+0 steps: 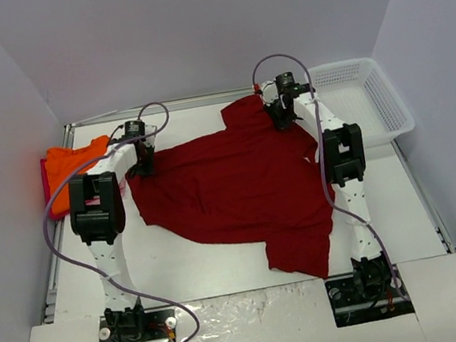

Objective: Fold and stack the t-shirts
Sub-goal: Flatten out the tshirt

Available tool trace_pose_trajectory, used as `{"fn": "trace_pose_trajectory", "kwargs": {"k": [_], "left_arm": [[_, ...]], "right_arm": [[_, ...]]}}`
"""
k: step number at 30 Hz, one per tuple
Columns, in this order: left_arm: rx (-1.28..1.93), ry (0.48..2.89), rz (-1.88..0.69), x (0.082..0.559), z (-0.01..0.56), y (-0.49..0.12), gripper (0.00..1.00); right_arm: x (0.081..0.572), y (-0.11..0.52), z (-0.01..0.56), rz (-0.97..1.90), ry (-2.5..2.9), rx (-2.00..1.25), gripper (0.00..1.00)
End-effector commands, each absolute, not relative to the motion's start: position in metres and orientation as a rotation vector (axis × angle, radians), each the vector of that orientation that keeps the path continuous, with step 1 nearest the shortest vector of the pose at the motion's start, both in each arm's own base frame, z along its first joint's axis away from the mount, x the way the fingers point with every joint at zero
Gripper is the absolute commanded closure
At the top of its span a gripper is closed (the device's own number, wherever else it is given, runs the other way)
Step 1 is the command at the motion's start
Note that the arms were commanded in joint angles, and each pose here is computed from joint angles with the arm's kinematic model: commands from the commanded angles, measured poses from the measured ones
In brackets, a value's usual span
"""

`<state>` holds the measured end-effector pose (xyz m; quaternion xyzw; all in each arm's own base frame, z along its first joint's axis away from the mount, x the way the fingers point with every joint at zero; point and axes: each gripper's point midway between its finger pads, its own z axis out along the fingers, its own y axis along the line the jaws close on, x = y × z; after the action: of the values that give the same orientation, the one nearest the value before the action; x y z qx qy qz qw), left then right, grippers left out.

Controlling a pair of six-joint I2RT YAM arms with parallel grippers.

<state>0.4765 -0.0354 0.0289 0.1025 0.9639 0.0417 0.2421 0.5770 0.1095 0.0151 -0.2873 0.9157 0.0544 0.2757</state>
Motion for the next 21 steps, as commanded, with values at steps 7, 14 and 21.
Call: {"fn": "trace_pose_trajectory", "kwargs": {"k": [7,14,21], "left_arm": [[0.378,2.657,0.201,0.506,0.022,-0.038,0.98],[0.446,2.593,0.202,0.552,0.043,-0.055,0.98],[0.475,2.547,0.243,0.589,0.041,-0.058,0.98]], "right_arm": [[0.577,0.056,-0.022,-0.046,2.597,-0.623,1.00],[0.587,0.052,-0.023,-0.079,2.584,-0.602,1.00],[0.608,0.050,-0.027,-0.121,2.534,-0.598,1.00]]}}
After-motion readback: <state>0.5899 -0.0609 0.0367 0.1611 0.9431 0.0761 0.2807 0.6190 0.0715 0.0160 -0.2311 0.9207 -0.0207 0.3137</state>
